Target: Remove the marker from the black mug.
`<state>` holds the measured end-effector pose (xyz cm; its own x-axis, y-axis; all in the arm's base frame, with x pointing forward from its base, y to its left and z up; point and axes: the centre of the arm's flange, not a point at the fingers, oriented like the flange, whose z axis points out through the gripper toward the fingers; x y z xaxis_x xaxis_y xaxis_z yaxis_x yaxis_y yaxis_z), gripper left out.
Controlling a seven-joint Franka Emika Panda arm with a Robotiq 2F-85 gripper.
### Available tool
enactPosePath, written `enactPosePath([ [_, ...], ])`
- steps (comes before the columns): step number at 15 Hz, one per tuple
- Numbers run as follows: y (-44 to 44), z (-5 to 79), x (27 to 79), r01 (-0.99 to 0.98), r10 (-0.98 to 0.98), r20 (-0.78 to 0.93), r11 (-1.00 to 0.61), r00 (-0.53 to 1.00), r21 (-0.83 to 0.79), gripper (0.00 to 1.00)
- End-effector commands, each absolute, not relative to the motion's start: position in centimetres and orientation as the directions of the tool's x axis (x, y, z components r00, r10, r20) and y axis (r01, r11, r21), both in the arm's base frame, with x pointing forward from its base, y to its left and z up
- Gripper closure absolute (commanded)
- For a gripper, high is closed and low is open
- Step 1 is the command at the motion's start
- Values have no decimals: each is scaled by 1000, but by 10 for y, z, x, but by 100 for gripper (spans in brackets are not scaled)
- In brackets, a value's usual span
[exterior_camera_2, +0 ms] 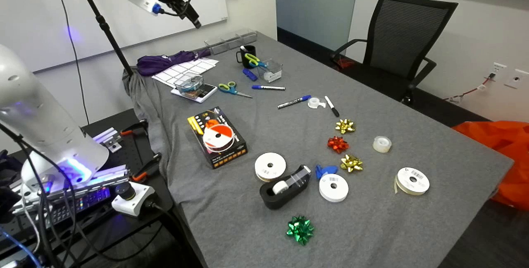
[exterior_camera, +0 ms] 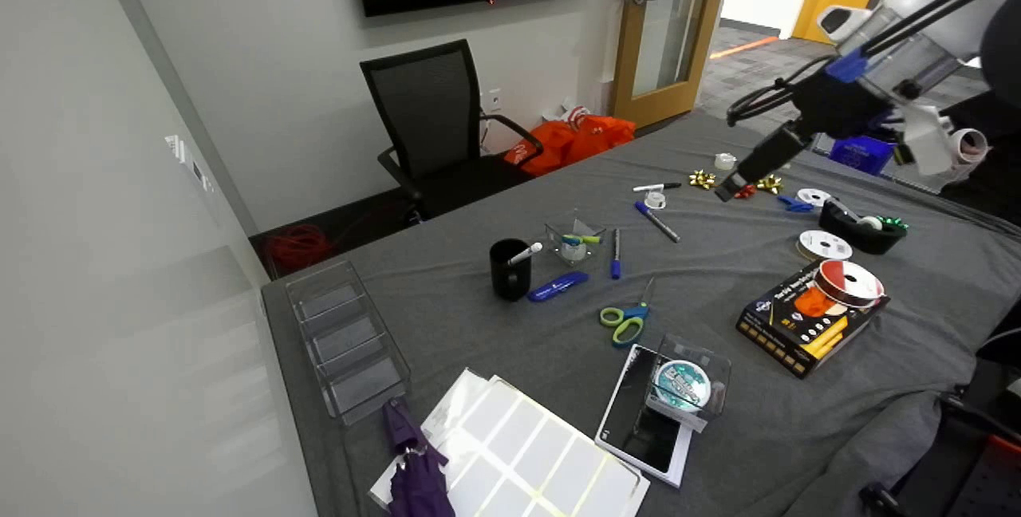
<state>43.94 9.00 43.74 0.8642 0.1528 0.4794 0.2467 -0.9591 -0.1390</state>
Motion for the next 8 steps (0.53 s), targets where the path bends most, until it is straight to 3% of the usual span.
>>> enactPosePath([
  [1, 94, 437, 453, 238, 142, 505, -963, 852, -130, 0],
  [8, 113, 418, 482, 228, 126, 534, -965, 836, -130, 0],
])
